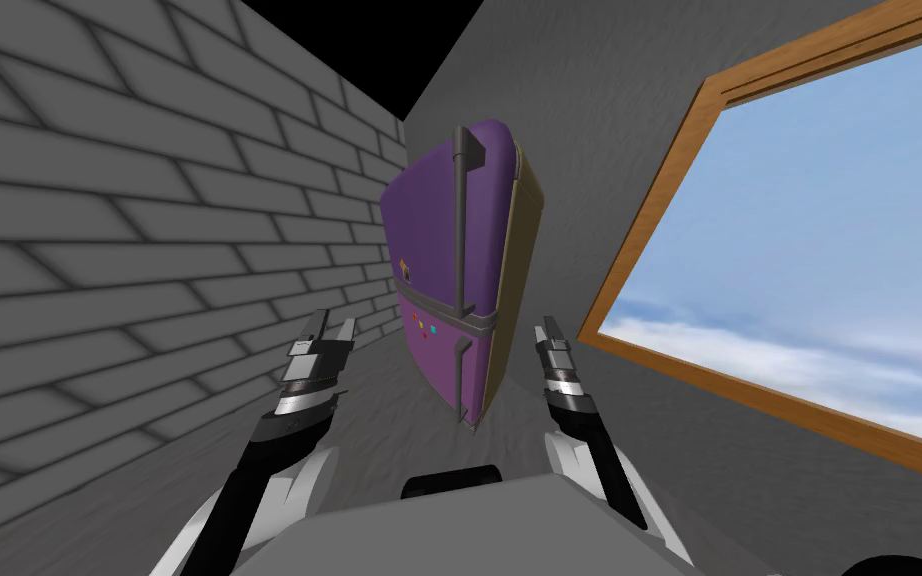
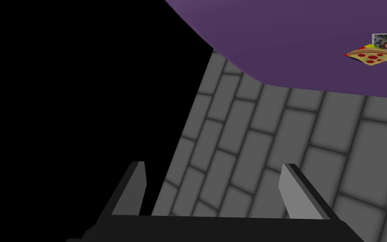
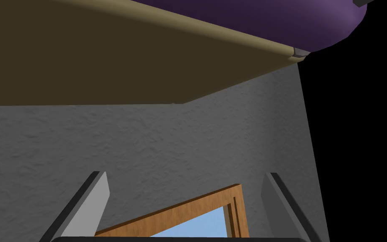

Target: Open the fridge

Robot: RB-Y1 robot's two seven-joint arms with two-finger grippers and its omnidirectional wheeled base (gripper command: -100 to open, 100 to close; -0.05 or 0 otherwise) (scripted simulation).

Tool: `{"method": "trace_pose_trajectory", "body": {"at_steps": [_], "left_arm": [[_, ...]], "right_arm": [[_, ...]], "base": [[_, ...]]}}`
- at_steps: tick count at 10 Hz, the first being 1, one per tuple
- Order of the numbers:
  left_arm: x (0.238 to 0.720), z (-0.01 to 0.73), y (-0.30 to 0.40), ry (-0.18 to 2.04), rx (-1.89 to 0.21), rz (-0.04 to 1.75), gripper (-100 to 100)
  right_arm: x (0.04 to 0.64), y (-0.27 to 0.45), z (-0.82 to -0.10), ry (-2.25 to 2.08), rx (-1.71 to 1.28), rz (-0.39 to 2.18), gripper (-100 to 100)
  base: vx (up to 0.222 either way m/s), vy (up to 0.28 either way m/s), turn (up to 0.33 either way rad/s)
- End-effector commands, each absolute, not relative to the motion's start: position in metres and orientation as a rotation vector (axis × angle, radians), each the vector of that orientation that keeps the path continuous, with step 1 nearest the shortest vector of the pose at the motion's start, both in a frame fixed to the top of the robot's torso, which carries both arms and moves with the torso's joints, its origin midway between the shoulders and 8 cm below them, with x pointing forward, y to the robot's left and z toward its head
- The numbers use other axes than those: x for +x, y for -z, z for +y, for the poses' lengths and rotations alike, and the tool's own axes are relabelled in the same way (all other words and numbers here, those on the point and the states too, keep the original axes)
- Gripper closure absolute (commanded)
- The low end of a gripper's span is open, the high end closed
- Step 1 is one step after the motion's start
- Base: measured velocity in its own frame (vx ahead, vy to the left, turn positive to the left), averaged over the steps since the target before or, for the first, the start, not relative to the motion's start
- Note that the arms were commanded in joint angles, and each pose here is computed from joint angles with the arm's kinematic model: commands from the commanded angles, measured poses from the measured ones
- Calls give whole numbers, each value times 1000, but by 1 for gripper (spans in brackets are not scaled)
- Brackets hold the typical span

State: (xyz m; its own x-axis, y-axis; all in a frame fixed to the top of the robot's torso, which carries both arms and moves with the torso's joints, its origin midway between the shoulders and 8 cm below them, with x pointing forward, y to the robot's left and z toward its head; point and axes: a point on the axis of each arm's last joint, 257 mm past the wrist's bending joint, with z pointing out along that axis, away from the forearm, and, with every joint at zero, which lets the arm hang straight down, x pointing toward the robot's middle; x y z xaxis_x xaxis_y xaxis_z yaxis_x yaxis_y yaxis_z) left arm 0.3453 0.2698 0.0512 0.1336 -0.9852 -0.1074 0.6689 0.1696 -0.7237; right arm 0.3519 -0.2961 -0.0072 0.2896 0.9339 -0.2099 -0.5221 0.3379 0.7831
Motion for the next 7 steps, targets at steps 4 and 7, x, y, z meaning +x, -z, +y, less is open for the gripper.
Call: {"method": "trace_pose_trajectory", "body": {"at_steps": [4, 7], "left_arm": [[345, 270, -51, 1305, -591, 662, 0], [345, 270, -51, 1306, -590, 662, 0]], "right_arm": [[352, 7, -296, -1072, 663, 745, 0], [352, 7, -296, -1072, 663, 745, 0]], "base": [[0, 0, 0], [0, 0, 0]]}}
